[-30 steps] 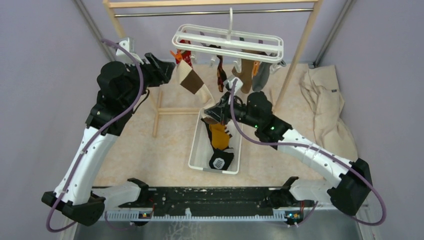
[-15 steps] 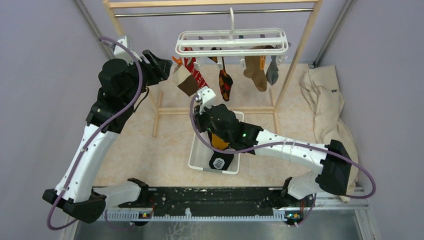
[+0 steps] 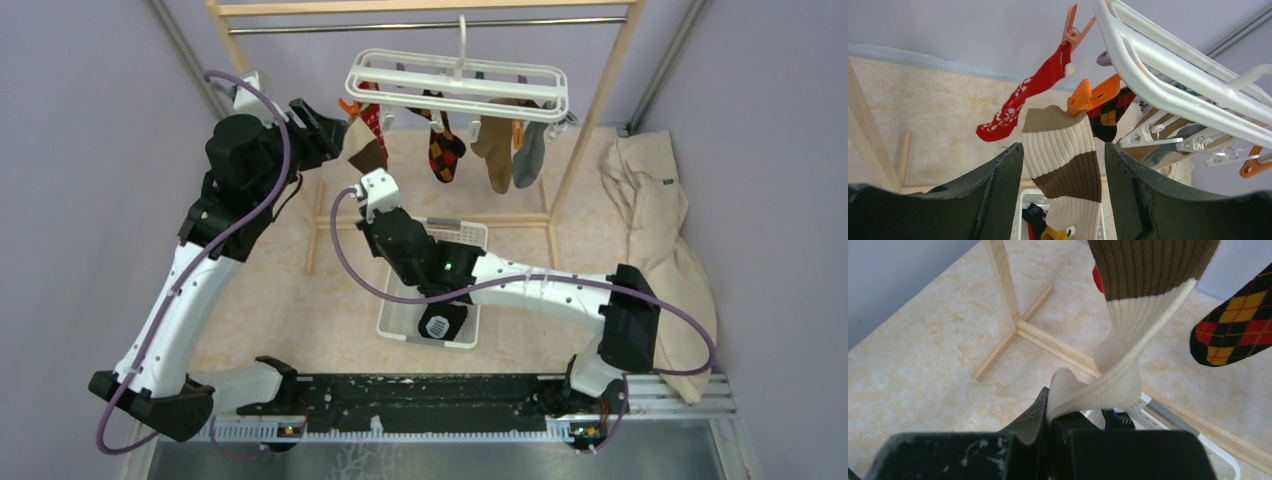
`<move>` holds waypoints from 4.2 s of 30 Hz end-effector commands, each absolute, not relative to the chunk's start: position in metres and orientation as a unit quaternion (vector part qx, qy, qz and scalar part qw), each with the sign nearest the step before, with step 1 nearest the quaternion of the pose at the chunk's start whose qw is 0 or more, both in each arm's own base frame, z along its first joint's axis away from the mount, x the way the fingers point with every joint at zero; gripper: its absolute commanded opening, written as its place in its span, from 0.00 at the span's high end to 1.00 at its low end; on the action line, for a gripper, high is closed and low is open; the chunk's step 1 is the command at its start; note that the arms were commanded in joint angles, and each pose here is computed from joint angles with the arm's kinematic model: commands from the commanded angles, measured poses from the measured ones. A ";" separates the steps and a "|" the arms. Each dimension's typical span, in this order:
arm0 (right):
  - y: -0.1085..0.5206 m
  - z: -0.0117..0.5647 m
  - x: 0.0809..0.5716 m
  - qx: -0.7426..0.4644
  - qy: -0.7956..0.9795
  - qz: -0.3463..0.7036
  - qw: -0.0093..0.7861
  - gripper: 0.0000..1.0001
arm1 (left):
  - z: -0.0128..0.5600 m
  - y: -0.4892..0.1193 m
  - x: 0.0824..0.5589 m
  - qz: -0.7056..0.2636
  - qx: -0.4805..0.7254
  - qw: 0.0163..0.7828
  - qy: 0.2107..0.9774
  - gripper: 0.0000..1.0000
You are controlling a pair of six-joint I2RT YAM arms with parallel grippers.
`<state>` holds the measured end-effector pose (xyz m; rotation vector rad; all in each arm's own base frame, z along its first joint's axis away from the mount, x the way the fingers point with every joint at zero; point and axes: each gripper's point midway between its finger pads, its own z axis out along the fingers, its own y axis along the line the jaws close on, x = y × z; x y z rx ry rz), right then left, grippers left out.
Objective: Remove the socks clipped to the hanger
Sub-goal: Remove the sock from the hanger, then place the sock in the bin.
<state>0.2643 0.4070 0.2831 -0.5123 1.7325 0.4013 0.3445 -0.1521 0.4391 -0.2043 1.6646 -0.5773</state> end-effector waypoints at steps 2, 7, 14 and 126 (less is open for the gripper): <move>0.414 0.306 0.268 -0.206 0.737 0.161 0.623 1.00 | 0.444 -0.163 0.348 -0.275 -0.088 0.635 0.716 0.34; 0.417 0.305 0.266 -0.208 0.737 0.162 0.623 1.00 | 0.444 -0.171 0.359 -0.274 -0.082 0.642 0.712 0.34; 0.419 0.302 0.264 -0.212 0.738 0.159 0.621 1.00 | 0.448 -0.174 0.371 -0.270 -0.078 0.665 0.692 0.33; 0.314 0.119 0.214 -0.195 0.862 0.132 0.449 0.59 | 0.445 -0.187 0.332 -0.345 -0.078 0.669 0.654 0.80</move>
